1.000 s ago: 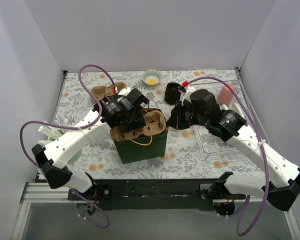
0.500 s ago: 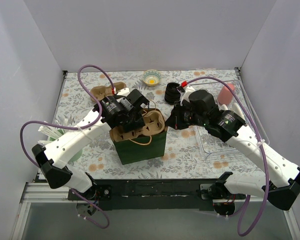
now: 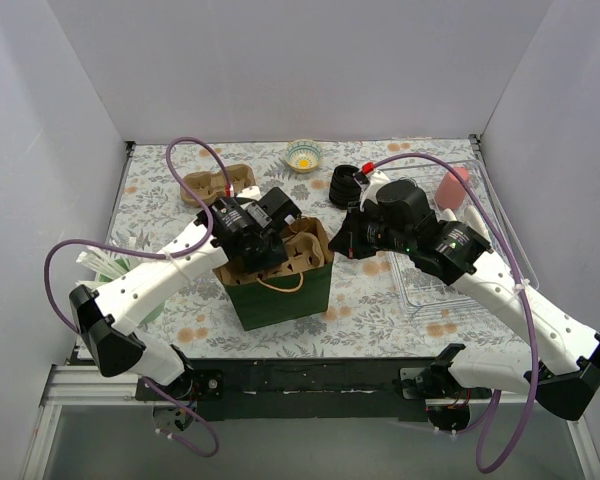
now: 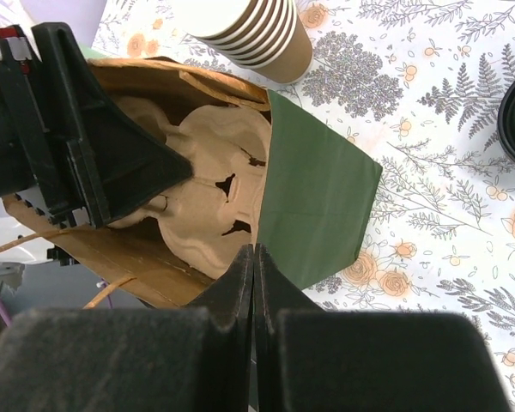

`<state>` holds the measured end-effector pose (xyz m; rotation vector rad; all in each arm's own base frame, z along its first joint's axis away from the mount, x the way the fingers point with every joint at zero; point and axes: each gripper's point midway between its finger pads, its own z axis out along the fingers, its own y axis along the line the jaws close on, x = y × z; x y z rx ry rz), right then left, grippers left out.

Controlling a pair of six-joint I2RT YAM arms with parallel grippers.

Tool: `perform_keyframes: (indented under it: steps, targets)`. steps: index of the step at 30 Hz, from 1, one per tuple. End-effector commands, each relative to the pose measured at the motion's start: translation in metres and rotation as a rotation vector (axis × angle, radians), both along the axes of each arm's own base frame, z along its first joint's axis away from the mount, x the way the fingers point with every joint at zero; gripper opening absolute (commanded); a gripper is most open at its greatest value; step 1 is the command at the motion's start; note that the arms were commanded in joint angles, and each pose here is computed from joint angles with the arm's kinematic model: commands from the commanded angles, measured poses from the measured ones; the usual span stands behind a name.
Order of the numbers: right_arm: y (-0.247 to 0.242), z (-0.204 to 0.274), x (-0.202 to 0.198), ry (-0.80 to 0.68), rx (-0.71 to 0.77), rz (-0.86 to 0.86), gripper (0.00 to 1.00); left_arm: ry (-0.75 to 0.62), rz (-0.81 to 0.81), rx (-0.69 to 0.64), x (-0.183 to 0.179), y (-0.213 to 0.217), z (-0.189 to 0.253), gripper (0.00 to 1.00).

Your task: Pack the takeout coffee

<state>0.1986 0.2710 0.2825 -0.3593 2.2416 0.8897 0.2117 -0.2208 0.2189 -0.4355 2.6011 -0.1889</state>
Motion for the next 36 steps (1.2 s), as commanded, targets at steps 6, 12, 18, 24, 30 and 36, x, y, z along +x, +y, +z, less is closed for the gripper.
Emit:
perform_keyframes:
  steps: [6, 12, 18, 24, 30, 36]
  targets:
    - [0.007, 0.012, 0.003, -0.037, 0.048, 0.000, 0.01, -0.010, -0.007, 0.014, 0.001, 0.003, 0.013, 0.59]
    - [0.006, 0.009, 0.003, -0.034, 0.044, -0.003, 0.01, -0.017, -0.055, -0.065, -0.002, -0.010, 0.035, 0.77]
    - [0.006, 0.012, 0.004, -0.038, 0.045, -0.006, 0.01, -0.052, -0.086, -0.163, -0.007, -0.018, 0.065, 0.79]
    - [0.006, 0.013, 0.007, -0.020, 0.040, -0.033, 0.01, -0.160, -0.121, -0.301, -0.009, -0.021, 0.105, 0.81]
    - [0.002, 0.014, 0.014, -0.012, 0.033, -0.095, 0.01, -0.136, -0.132, -0.297, -0.027, -0.004, 0.096, 0.86]
    - [0.006, 0.025, 0.017, -0.019, 0.049, -0.098, 0.01, -0.126, -0.162, -0.287, -0.034, 0.001, 0.089, 0.86]
